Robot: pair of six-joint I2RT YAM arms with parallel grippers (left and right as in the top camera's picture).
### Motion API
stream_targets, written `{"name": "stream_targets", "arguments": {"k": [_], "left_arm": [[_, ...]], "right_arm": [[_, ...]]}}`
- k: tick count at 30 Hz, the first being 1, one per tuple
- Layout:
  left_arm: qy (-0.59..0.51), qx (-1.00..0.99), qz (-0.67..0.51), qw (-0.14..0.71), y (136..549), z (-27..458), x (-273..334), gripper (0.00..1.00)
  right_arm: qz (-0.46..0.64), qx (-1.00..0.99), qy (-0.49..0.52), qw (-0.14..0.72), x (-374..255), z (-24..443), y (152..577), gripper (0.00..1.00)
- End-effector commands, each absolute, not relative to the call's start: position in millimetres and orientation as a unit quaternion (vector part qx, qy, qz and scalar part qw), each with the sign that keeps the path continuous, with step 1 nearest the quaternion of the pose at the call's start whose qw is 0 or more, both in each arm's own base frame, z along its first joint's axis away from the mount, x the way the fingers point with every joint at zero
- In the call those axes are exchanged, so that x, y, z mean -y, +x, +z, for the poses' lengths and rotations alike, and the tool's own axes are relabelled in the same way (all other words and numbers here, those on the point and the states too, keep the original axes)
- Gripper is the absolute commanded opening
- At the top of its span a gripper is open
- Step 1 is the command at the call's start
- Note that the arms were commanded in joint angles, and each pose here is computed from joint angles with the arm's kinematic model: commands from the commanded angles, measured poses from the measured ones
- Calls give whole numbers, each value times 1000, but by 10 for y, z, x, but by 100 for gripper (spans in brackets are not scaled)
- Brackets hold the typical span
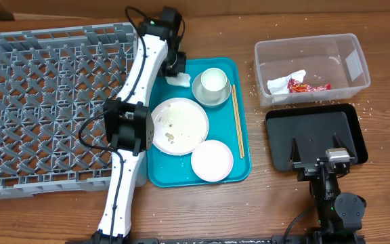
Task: Sort waste into correct bins and load items into the dishwasher
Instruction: 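Grasp the remaining white tissue on the tray with the left gripper, then carry the tissue to the clear bin and release it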
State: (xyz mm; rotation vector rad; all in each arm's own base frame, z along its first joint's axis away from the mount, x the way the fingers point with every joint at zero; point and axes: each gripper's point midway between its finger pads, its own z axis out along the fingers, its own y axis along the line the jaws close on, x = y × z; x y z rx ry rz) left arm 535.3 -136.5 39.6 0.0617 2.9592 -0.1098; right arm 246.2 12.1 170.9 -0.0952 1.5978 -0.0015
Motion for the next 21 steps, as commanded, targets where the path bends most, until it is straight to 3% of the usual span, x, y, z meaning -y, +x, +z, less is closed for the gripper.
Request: {"name": "stream_targets", "arguments": {"k": [1,6,11,21], "left_arm": [[15,-969,-80,235,5712,1495,1393,4],[75,-904,-217,361,6017,2298,1999,4],[189,-819,-365,401,5933,2662,2921,4],[300,-767,-371,430,5611,2127,4288,6]], "right_arm": [[-2,-714,-42,699,-120,1697,2462,100],[-2,-714,-42,699,-120,1697,2462,100],[-2,-714,-42,699,-120,1697,2462,100],[-2,-714,-42,699,-120,1697,2462,100]]}}
